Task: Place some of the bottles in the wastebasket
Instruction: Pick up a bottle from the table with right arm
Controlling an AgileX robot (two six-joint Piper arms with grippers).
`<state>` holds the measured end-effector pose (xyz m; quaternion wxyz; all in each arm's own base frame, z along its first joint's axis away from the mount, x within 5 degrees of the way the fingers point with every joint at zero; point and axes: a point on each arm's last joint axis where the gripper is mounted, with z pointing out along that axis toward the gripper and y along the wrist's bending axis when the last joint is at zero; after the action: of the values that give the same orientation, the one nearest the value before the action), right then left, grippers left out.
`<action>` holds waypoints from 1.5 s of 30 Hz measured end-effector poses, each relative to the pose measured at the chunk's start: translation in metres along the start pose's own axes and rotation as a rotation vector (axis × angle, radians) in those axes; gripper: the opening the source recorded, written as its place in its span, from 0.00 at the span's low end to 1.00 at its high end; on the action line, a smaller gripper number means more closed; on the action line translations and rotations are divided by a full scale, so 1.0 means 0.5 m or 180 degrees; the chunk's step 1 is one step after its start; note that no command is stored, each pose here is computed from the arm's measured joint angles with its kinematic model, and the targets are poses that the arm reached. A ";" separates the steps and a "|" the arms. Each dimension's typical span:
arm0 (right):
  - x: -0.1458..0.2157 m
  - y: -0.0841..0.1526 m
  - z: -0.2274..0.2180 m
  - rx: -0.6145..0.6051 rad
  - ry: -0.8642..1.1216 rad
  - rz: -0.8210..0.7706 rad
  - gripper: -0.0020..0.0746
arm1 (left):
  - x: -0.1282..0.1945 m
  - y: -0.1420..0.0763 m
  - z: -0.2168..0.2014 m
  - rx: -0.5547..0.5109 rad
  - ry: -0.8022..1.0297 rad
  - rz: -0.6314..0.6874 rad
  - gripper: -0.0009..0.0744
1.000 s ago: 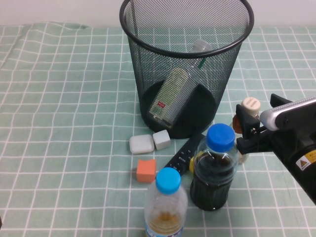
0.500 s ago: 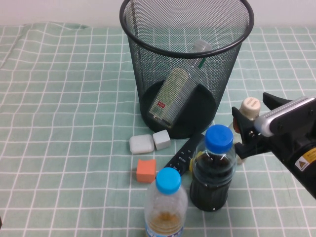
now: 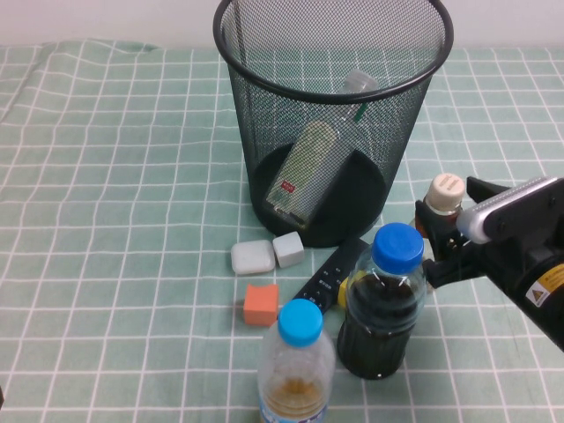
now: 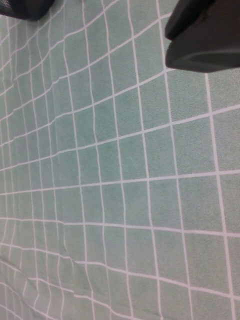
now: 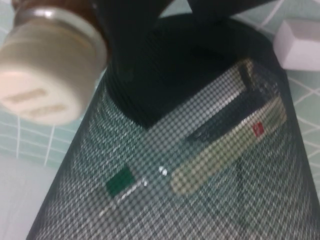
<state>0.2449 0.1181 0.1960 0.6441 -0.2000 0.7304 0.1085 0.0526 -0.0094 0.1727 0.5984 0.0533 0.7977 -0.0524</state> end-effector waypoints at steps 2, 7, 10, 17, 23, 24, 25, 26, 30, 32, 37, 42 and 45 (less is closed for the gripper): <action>0.012 0.002 0.005 -0.0015 0.0061 -0.0005 0.65 | 0.000 0.000 0.000 0.0000 0.0000 0.0000 0.01; 0.028 0.003 0.020 -0.0020 0.0128 0.0001 0.65 | 0.000 0.000 0.000 0.0000 0.0000 0.0000 0.01; 0.022 0.003 0.028 -0.0025 0.0090 -0.0006 0.65 | 0.000 0.000 0.000 0.0000 0.0000 0.0000 0.01; 0.013 0.003 0.036 -0.0031 0.0036 -0.0091 0.50 | 0.000 0.000 0.000 0.0000 0.0000 0.0000 0.01; -0.007 -0.005 0.021 0.0057 0.0136 -0.0115 0.41 | 0.000 0.000 0.000 0.0000 0.0000 0.0000 0.01; -0.015 -0.008 0.016 0.0084 0.0143 -0.0120 0.41 | 0.000 0.000 0.000 0.0000 0.0000 0.0000 0.01; -0.026 -0.011 0.008 0.0116 0.0143 -0.0122 0.41 | 0.000 0.000 0.000 0.0000 0.0000 0.0000 0.01; -0.037 -0.013 -0.002 0.0134 0.0147 -0.0129 0.41 | 0.000 0.000 0.000 0.0000 0.0000 0.0000 0.01; -0.091 -0.027 -0.034 0.0133 0.0324 -0.0095 0.41 | 0.000 0.000 0.000 0.0000 0.0000 0.0000 0.01; -0.118 -0.037 -0.047 0.0139 0.0454 -0.0030 0.41 | 0.000 0.000 0.000 0.0000 0.0000 0.0000 0.01; -0.155 -0.042 -0.071 0.0088 0.0698 0.0154 0.41 | 0.000 0.000 0.000 0.0000 0.0000 0.0000 0.01; -0.206 -0.076 -0.080 0.0110 0.1415 0.0570 0.41 | 0.000 0.000 0.000 0.0000 0.0000 0.0000 0.01; -0.264 -0.112 -0.093 0.0341 0.1625 0.0828 0.41 | 0.000 0.000 0.000 0.0000 0.0000 0.0000 0.01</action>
<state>0.2394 0.0686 0.3385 0.4298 -0.0911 0.8930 0.0976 0.0526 -0.0094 0.1727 0.5984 0.0533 0.7977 -0.0524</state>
